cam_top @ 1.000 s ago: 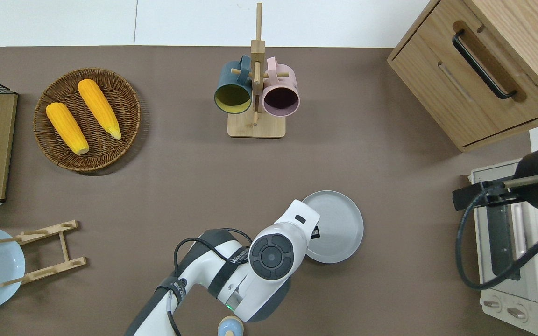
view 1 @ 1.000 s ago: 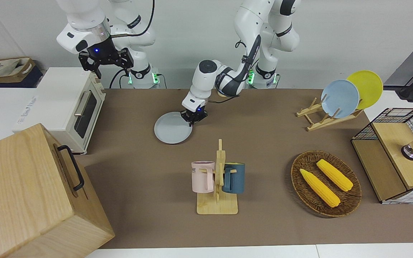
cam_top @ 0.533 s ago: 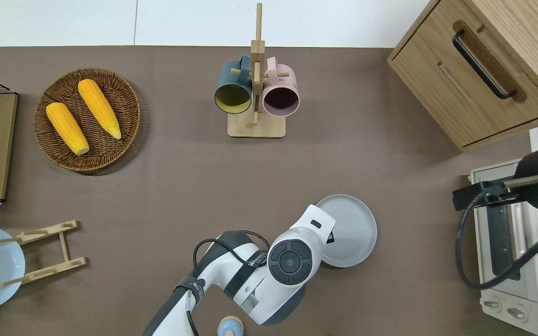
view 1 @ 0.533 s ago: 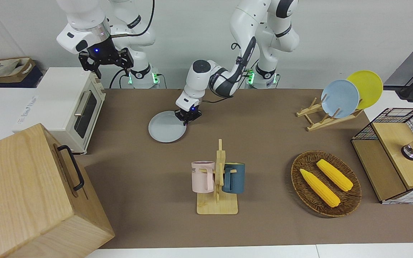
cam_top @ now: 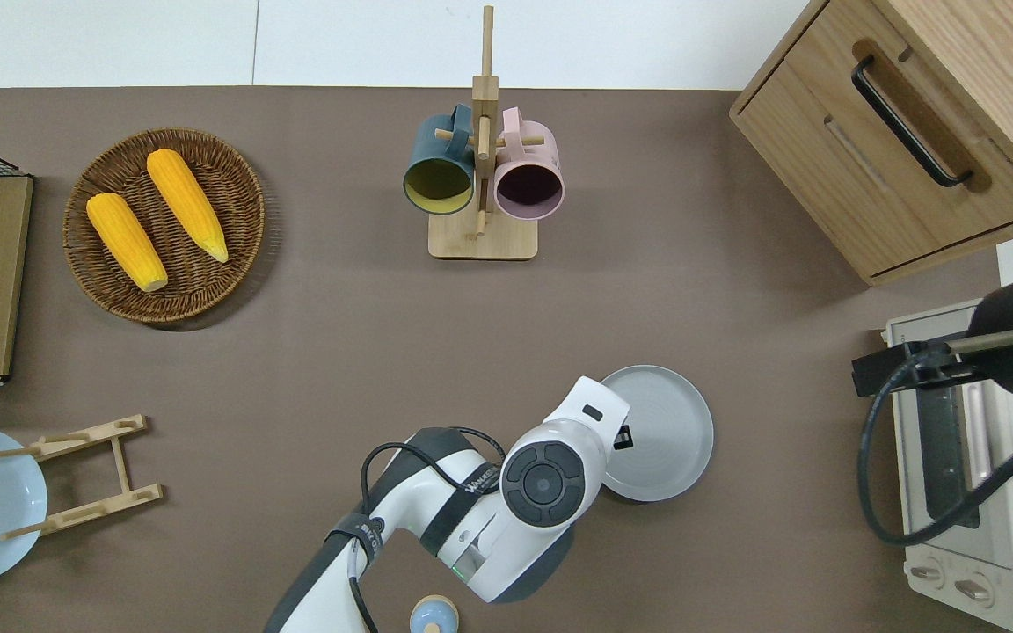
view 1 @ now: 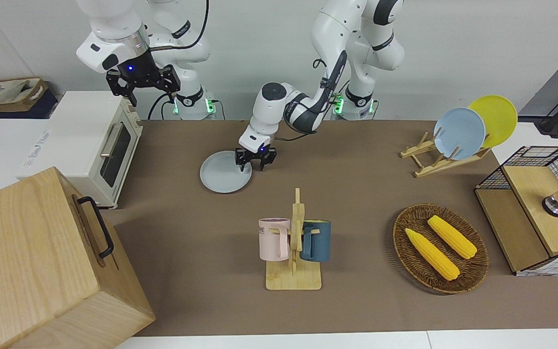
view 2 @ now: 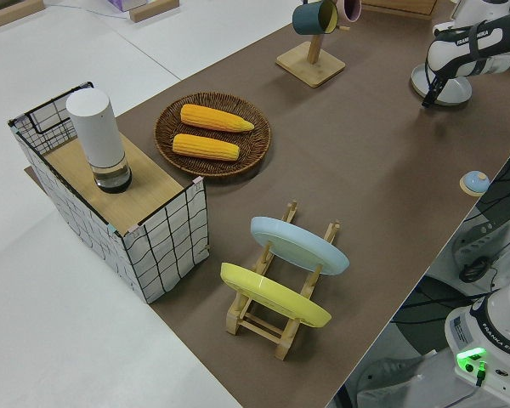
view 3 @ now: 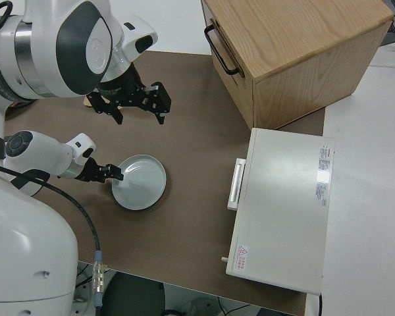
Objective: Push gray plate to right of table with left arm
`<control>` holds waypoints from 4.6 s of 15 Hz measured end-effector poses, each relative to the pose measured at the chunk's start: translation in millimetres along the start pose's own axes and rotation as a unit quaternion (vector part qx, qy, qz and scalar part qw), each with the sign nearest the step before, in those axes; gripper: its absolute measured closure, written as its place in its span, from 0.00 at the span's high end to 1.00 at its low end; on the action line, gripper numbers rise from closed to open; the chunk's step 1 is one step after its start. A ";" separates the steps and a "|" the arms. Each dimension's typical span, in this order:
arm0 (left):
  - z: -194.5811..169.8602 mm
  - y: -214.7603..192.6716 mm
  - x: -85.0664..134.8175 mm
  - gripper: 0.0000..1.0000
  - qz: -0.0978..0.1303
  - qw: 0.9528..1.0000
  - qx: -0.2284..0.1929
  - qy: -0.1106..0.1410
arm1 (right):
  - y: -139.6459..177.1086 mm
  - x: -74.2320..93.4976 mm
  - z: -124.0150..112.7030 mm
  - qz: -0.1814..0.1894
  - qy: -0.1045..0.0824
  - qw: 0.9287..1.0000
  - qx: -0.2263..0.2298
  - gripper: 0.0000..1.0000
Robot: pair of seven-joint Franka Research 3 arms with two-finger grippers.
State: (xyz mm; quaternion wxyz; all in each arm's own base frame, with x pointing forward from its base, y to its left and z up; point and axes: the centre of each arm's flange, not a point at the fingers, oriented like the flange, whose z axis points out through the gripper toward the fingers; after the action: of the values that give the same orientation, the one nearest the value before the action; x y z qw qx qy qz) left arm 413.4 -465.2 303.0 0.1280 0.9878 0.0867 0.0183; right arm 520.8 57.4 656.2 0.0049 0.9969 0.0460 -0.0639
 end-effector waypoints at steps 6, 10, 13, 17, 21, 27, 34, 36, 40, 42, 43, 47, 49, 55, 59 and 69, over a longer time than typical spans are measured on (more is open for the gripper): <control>-2.0 -0.6 3.2 1.00 -0.002 1.000 0.004 -0.001 | 0.0 0.0 0.0 0.000 0.000 1.000 0.000 0.99; -17.9 -11.8 16.8 1.00 -0.002 0.999 0.033 -0.010 | 0.0 0.0 0.0 0.000 0.000 1.000 0.000 0.99; -36.8 -22.3 26.7 1.00 0.008 0.998 0.053 -0.017 | 0.0 0.0 0.0 0.000 0.000 1.000 0.000 0.99; -63.4 -37.7 41.2 1.00 0.022 0.997 0.070 -0.021 | 0.0 0.0 0.0 0.000 0.000 1.000 0.000 0.99; -97.9 -73.8 69.1 1.00 0.039 0.994 0.097 -0.041 | 0.0 0.0 0.0 0.000 0.000 1.000 0.000 0.99; -173.5 -144.0 106.3 1.00 0.064 0.988 0.116 -0.075 | 0.0 0.0 0.0 0.000 0.000 1.000 0.000 0.99; -229.2 -217.7 137.2 1.00 0.079 0.987 0.112 -0.089 | 0.0 0.0 0.0 0.000 0.000 1.000 0.000 0.99; -243.3 -239.7 145.6 1.00 0.081 0.987 0.109 -0.088 | 0.0 0.0 0.0 0.000 0.000 1.000 0.000 0.99; -283.2 -295.7 158.2 1.00 0.094 0.987 0.100 -0.086 | 0.0 0.0 0.0 0.000 0.000 1.000 0.000 0.99; -302.2 -321.0 160.6 1.00 0.097 0.987 0.097 -0.082 | 0.0 0.0 0.0 0.000 0.000 1.000 0.000 0.99; -311.1 -332.3 160.9 1.00 0.099 0.987 0.095 -0.080 | 0.0 0.0 0.0 0.000 0.000 1.000 0.000 0.99; -336.5 -363.5 162.8 1.00 0.112 0.985 0.101 -0.080 | 0.0 0.0 0.0 0.000 0.000 1.000 0.000 0.99; -342.6 -368.9 164.1 1.00 0.118 0.983 0.118 -0.079 | 0.0 0.0 0.0 0.000 0.000 1.000 0.000 0.99; -366.8 -376.2 167.2 1.00 0.110 0.984 0.123 -0.072 | 0.0 0.0 0.0 0.000 0.000 1.000 0.000 0.99; -379.4 -384.4 170.5 1.00 0.101 0.985 0.122 -0.061 | 0.0 0.0 0.0 0.000 0.000 1.000 0.000 0.99; -404.3 -388.6 173.1 1.00 0.094 0.987 0.121 -0.045 | 0.0 0.0 0.0 0.000 0.000 1.000 0.000 0.99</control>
State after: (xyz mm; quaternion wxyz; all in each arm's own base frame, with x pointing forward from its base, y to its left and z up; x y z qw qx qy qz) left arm 495.4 36.2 596.7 0.0094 0.9996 -0.0105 -0.0246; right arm 520.8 57.4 656.2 0.0049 0.9969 0.0460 -0.0639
